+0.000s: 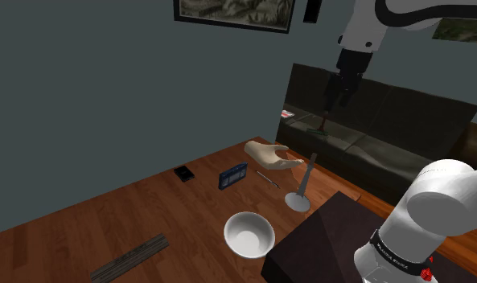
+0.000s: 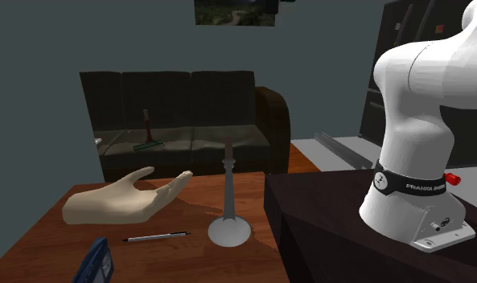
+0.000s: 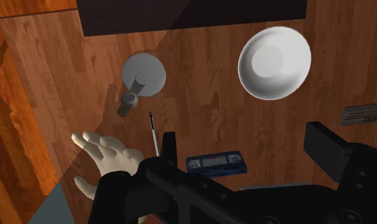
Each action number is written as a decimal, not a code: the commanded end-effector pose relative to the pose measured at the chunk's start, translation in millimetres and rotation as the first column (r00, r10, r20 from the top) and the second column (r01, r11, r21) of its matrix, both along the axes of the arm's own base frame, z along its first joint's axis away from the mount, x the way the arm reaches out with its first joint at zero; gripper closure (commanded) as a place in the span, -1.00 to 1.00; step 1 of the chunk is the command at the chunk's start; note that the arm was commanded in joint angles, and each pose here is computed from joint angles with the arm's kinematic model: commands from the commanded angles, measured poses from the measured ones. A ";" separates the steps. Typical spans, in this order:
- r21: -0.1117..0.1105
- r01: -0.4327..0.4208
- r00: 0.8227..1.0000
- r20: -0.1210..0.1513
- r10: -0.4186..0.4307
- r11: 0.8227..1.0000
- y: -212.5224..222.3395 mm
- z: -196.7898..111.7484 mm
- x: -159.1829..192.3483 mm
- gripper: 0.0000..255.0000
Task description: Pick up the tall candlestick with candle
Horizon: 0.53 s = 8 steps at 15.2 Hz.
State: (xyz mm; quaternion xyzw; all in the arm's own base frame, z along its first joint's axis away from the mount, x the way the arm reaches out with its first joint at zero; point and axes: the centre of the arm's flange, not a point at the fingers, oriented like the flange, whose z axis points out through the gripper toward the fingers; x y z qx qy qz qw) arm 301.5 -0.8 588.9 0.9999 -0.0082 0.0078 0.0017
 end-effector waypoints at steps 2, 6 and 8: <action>-0.001 -0.002 1.000 -0.010 0.002 1.000 -5.7 -11.0 6.0 -1.00; -0.003 -0.011 0.999 -0.048 0.011 1.000 -28.4 -55.3 29.0 -1.00; -0.005 -0.016 0.998 -0.068 0.015 1.000 -39.7 -77.8 40.0 -1.00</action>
